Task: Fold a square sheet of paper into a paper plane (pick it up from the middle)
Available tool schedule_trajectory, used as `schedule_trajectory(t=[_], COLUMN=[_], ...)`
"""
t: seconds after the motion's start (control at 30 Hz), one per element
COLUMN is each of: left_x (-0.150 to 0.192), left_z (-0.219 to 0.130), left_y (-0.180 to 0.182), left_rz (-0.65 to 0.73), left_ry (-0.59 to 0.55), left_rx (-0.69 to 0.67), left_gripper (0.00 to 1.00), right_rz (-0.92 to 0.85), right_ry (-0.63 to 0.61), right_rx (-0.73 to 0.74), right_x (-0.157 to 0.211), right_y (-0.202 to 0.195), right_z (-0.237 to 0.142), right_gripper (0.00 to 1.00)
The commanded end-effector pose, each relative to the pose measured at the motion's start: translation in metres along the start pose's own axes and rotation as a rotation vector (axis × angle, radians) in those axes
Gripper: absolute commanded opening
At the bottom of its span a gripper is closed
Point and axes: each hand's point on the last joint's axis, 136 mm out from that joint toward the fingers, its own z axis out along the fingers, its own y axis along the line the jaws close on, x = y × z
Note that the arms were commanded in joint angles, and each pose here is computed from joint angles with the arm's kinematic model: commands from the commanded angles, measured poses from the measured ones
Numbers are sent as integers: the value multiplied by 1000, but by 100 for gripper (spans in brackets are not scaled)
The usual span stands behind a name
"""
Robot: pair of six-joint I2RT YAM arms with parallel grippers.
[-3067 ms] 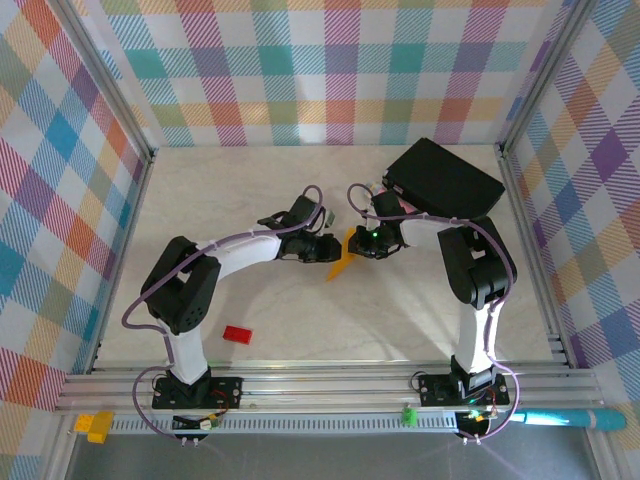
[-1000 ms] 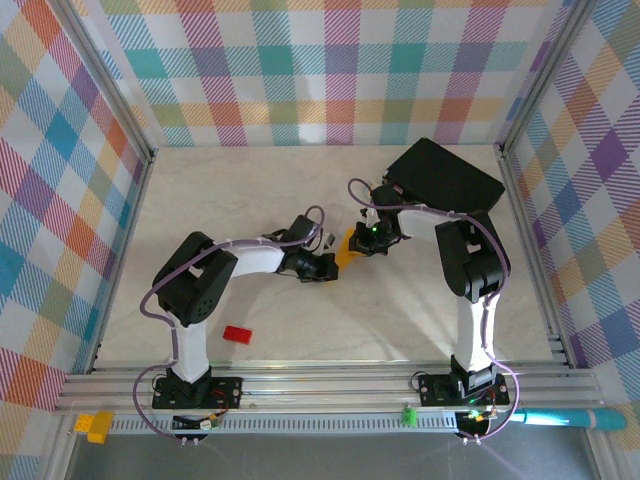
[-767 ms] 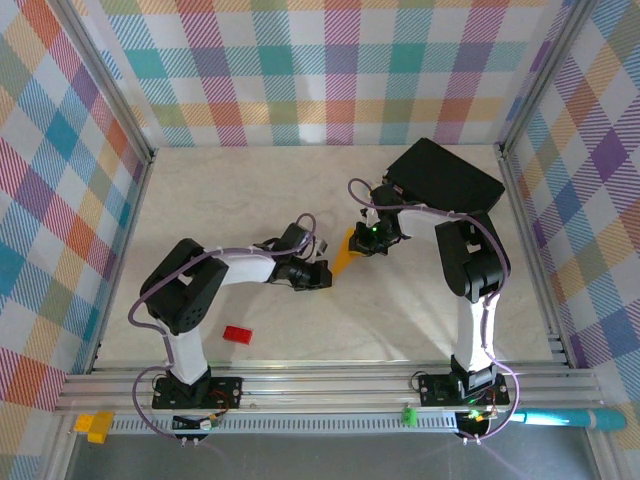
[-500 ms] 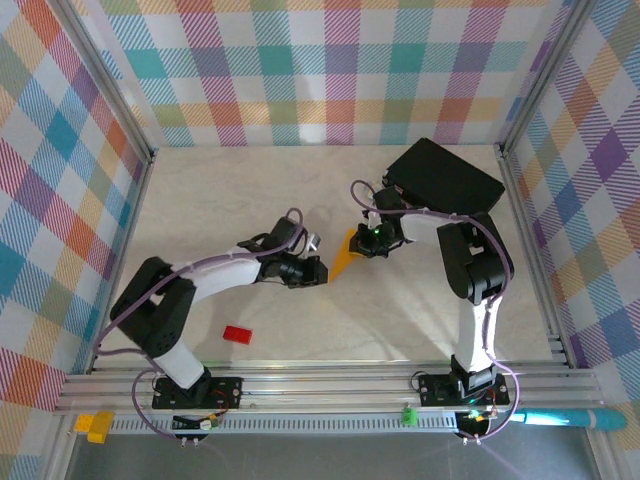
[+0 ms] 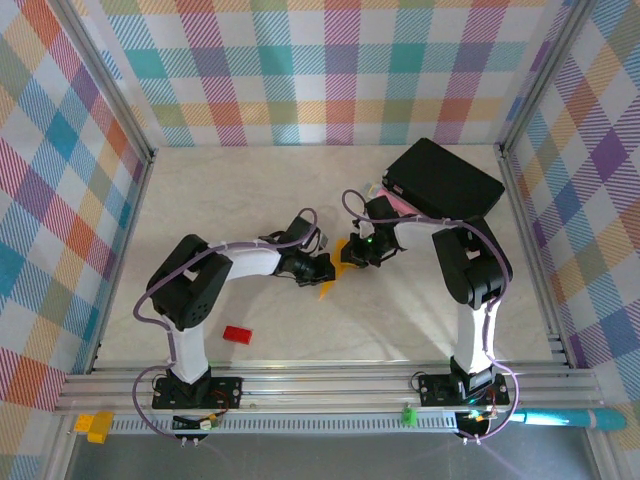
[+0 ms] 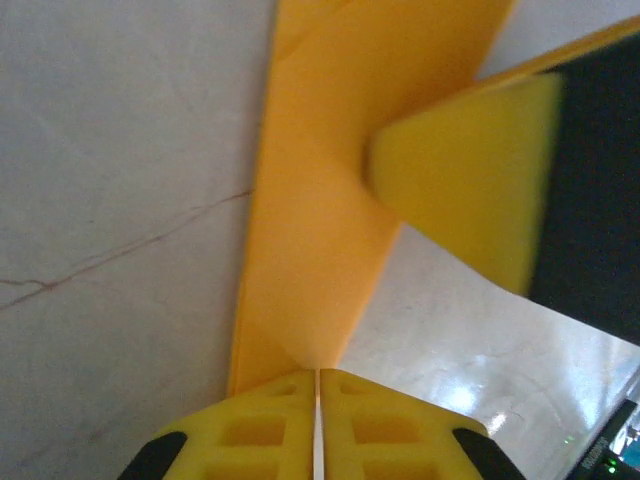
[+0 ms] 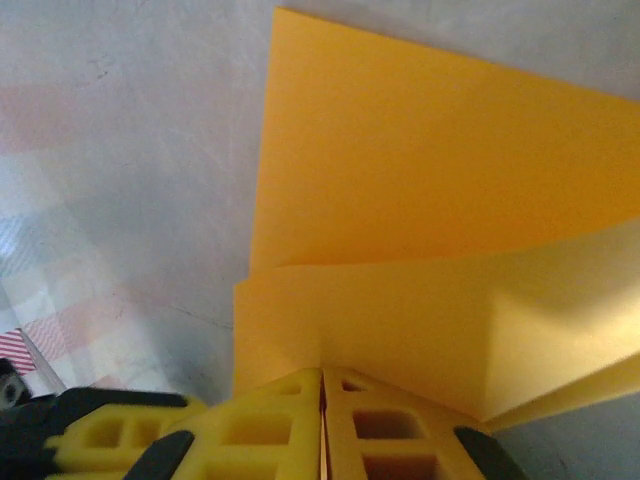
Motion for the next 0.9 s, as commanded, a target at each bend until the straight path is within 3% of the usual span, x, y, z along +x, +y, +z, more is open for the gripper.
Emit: schedule_trajectory(t=[0.0,0.17,0.43,0.87], left_x=[-10,13,57,55], left_z=[1,10,14,11], left_y=[-8,16,65,63], left_rz=[5,-30,-108,-102], left_ry=[-22,47,148,139], left_rx=[7,-75,-210,-214], left_gripper=[7,0,0,0], right_rz=[-17,-29,52,125], right_ry=[-1,-46,-210,-258], right_rx=[-20,25,22,69], right_x=[3,-6,-47,-76], right_y=[6,-6,-40,-69], right_z=[-4,0,-16,-26], right_gripper=[9,8,9,9])
